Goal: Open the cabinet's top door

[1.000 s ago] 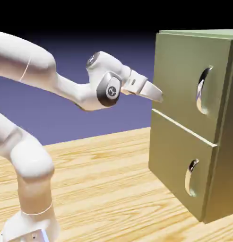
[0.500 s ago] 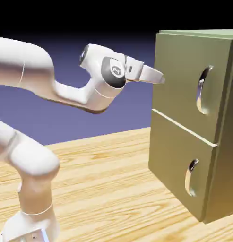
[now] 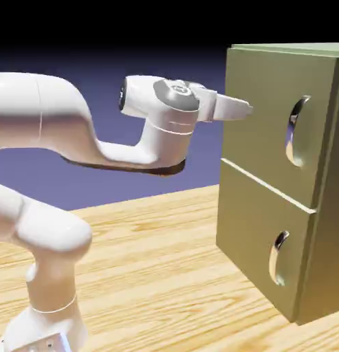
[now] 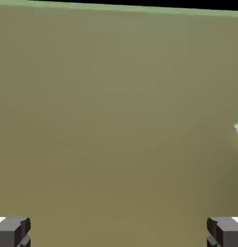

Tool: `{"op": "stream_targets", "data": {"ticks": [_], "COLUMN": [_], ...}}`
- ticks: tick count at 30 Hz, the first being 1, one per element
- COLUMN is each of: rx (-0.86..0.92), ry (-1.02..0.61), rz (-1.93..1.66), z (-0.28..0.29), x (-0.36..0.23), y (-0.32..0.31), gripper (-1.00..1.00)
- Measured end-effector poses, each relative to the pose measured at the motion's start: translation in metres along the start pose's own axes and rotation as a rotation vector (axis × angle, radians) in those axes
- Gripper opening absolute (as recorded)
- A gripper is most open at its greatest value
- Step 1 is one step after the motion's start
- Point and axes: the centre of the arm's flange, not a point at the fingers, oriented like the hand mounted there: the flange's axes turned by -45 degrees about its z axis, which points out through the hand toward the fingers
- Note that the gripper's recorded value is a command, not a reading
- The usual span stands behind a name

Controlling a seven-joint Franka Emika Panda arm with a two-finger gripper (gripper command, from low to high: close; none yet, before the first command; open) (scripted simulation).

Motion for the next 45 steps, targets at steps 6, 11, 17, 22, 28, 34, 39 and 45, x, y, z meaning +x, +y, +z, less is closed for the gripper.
{"op": "stream_targets", "data": {"ticks": [6,11,17,22,28,34,39,45], "rx": [-0.005,-0.007,-0.005,-0.003,-0.023,-0.142,-0.25,-0.39], "ry": [0.058,0.099,0.138,0.146,0.145,0.143,0.138,0.133], "rz": [0.018,0.034,0.052,0.058,0.058,0.062,0.073,0.083], "z": [0.009,0.02,0.038,0.063,0.086,0.046,0.012,-0.027], "x": [-0.013,-0.03,-0.055,-0.06,-0.056,-0.061,-0.065,-0.069], "y": [0.028,0.052,0.081,0.09,0.086,0.065,0.042,0.007], "gripper": [0.0,0.0,0.0,0.0,-1.0,-1.0,-1.0,-1.0]}}
